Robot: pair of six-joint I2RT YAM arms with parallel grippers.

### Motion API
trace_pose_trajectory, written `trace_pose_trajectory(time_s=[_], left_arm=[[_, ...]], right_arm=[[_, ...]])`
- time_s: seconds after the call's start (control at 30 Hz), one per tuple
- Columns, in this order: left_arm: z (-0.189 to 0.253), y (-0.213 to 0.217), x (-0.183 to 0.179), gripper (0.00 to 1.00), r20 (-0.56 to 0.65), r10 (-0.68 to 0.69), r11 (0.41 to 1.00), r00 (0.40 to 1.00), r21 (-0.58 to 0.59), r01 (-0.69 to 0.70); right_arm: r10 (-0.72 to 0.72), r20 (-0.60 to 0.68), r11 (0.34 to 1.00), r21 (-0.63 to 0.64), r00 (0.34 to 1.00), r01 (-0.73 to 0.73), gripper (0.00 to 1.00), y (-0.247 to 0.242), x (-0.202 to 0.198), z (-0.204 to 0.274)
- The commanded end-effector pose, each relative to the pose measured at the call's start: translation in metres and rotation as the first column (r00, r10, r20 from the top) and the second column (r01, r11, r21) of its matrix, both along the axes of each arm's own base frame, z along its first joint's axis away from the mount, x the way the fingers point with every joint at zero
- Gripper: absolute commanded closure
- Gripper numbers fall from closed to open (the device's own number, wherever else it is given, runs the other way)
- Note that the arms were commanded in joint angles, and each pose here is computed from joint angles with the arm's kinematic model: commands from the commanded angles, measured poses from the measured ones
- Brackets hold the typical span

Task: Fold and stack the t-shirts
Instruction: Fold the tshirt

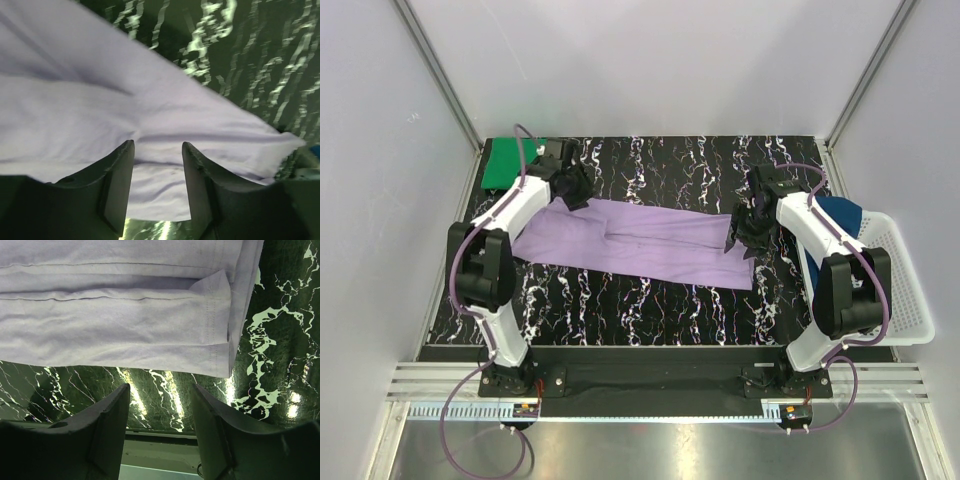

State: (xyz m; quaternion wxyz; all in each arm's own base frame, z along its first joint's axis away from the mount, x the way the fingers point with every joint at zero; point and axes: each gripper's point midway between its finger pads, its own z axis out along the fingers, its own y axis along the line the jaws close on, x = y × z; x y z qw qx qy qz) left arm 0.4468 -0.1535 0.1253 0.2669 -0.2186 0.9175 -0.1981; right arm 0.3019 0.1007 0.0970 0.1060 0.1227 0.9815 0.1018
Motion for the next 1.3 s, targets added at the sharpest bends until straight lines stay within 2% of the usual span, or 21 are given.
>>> trace_pose_trajectory(time_s=[0.0, 0.07, 0.2, 0.23, 0.27, 0.3, 0.43, 0.7, 0.83, 1.03, 1.2, 1.27], left_arm=[[-0.008, 0.041, -0.012, 0.55, -0.016, 0.043, 0.994, 0.999, 0.1, -0.041], [-0.024, 0.063, -0.014, 0.57, -0.066, 0.093, 0.991, 0.994, 0.103, -0.086], [-0.037, 0.087, 0.0, 0.55, -0.067, 0.116, 0.986, 0.991, 0.128, -0.107], [-0.044, 0.095, 0.004, 0.58, -0.075, 0.134, 0.984, 0.988, 0.124, -0.124], [-0.044, 0.097, 0.008, 0.64, -0.071, 0.144, 0.984, 0.987, 0.113, -0.135], [-0.047, 0.099, 0.008, 0.79, -0.083, 0.153, 0.984, 0.985, 0.103, -0.145], [-0.056, 0.1, 0.012, 0.98, -0.117, 0.18, 0.981, 0.977, 0.093, -0.17], [-0.077, 0.098, 0.022, 0.94, -0.158, 0.188, 0.981, 0.969, 0.087, -0.176], [-0.076, 0.097, 0.039, 0.94, -0.135, 0.185, 0.981, 0.974, 0.08, -0.175], [-0.081, 0.08, 0.073, 0.91, -0.096, 0.14, 0.99, 0.985, -0.001, -0.141], [-0.032, 0.051, 0.121, 0.88, 0.089, 0.041, 0.998, 0.995, -0.054, -0.036], [-0.022, 0.053, 0.123, 0.87, 0.1, 0.05, 0.999, 0.994, -0.027, -0.047]], right_arm=[[0.007, 0.034, 0.999, 0.034, 0.999, -0.008, 0.41, 0.008, 0.002, 0.009], [0.006, 0.039, 1.0, 0.026, 0.999, -0.007, 0.41, 0.006, 0.002, 0.01], [0.006, 0.03, 1.0, 0.016, 1.0, -0.006, 0.41, 0.004, -0.002, 0.01], [0.006, 0.028, 1.0, 0.016, 1.0, -0.006, 0.41, 0.004, -0.003, 0.01], [0.002, 0.027, 1.0, 0.013, 1.0, -0.002, 0.41, 0.003, -0.004, 0.01], [0.004, 0.025, 1.0, 0.011, 1.0, -0.005, 0.41, 0.002, -0.005, 0.011], [0.002, 0.02, 1.0, -0.004, 1.0, -0.002, 0.41, 0.0, -0.006, 0.011], [-0.002, 0.01, 1.0, -0.01, 1.0, 0.002, 0.41, -0.001, -0.007, 0.01], [-0.001, 0.011, 1.0, -0.02, 1.0, 0.001, 0.41, -0.003, -0.006, 0.01], [0.0, 0.002, 0.999, -0.036, 1.0, 0.0, 0.41, -0.006, -0.009, 0.011], [0.004, -0.006, 0.999, -0.038, 1.0, -0.005, 0.41, -0.006, -0.012, 0.012], [0.008, -0.008, 0.999, -0.036, 1.0, -0.008, 0.41, -0.006, -0.011, 0.011]])
